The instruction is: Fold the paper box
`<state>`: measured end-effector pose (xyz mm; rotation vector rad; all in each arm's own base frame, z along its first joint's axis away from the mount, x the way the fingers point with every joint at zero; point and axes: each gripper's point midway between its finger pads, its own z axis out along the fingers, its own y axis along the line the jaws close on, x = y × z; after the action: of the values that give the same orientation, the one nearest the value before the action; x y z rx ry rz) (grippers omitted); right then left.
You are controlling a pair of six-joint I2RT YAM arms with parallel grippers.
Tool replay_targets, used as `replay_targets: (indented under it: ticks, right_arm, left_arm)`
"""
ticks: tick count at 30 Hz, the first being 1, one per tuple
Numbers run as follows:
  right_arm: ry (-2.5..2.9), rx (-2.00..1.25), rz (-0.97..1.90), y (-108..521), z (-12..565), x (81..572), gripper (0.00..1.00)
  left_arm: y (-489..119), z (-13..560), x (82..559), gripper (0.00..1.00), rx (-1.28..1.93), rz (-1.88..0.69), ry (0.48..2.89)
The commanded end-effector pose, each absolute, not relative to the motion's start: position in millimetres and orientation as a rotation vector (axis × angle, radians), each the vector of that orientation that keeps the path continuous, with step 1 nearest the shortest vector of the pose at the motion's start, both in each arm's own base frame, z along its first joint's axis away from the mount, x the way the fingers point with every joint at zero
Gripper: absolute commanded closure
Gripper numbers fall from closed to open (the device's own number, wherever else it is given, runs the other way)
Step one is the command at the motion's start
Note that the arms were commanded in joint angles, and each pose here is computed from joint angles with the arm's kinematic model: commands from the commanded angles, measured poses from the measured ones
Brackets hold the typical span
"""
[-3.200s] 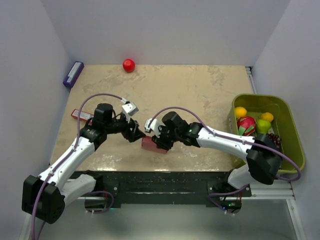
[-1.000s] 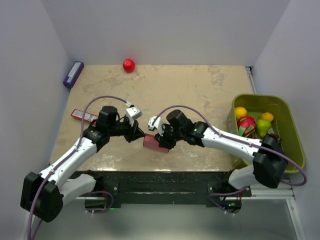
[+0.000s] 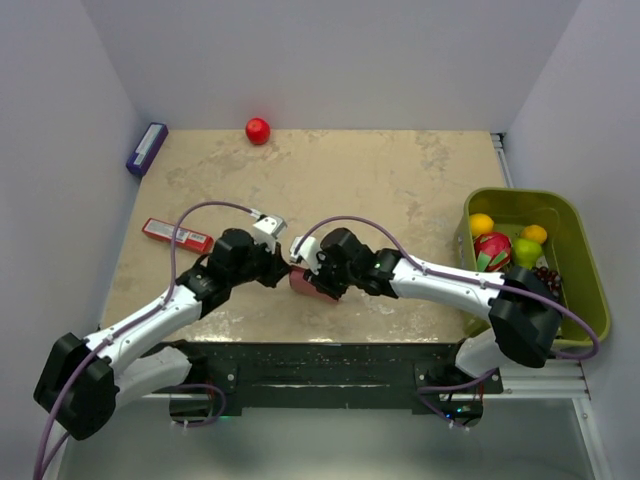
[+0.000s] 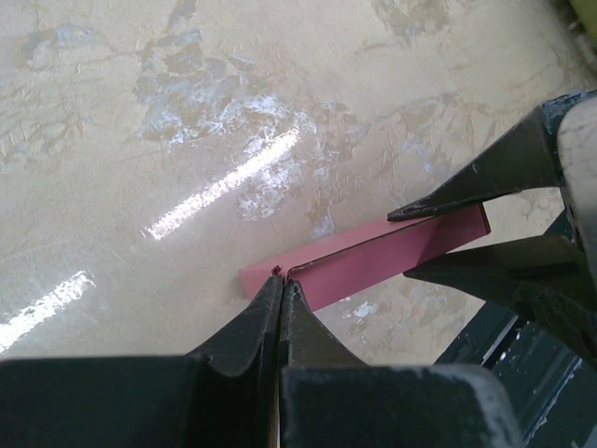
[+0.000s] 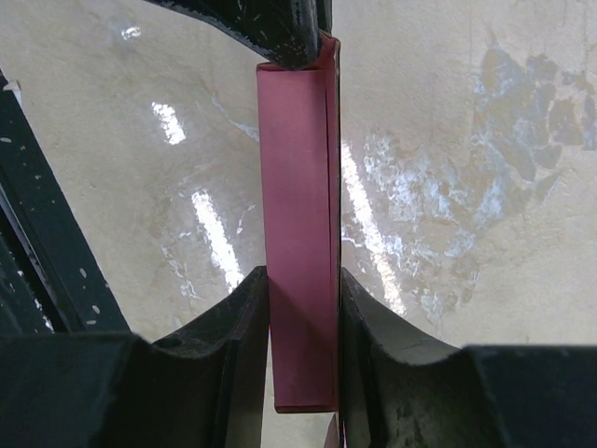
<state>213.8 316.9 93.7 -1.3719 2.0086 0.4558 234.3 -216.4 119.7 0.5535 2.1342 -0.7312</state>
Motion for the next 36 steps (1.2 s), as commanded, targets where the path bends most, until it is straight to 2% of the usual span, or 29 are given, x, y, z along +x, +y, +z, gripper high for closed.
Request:
replay_targets:
  ticks: [1, 16, 26, 36]
  right_arm:
    - [1.98, -1.24, 0.351, 317.2, 106.4, 242.0, 0.72]
    - [2.032, -1.256, 0.26, 313.8, 84.2, 247.1, 0.72]
    - [2.024, -1.271, 0.281, 314.3, 84.7, 244.1, 0.71]
    - [2.012, -1.287, 0.32, 317.2, 86.7, 239.8, 0.7]
  left_arm:
    - [-225.8, 113.2, 224.8, 1.0, 0.439, -0.763, 2.143]
    - [-244.6, 80.1, 209.2, 1.0, 0.395, -0.678, 2.182]
    - [-229.2, 60.9, 206.7, 1.0, 0.458, -0.553, 2.189]
    - [-221.7, 48.7, 202.1, 1.0, 0.473, -0.551, 2.141]
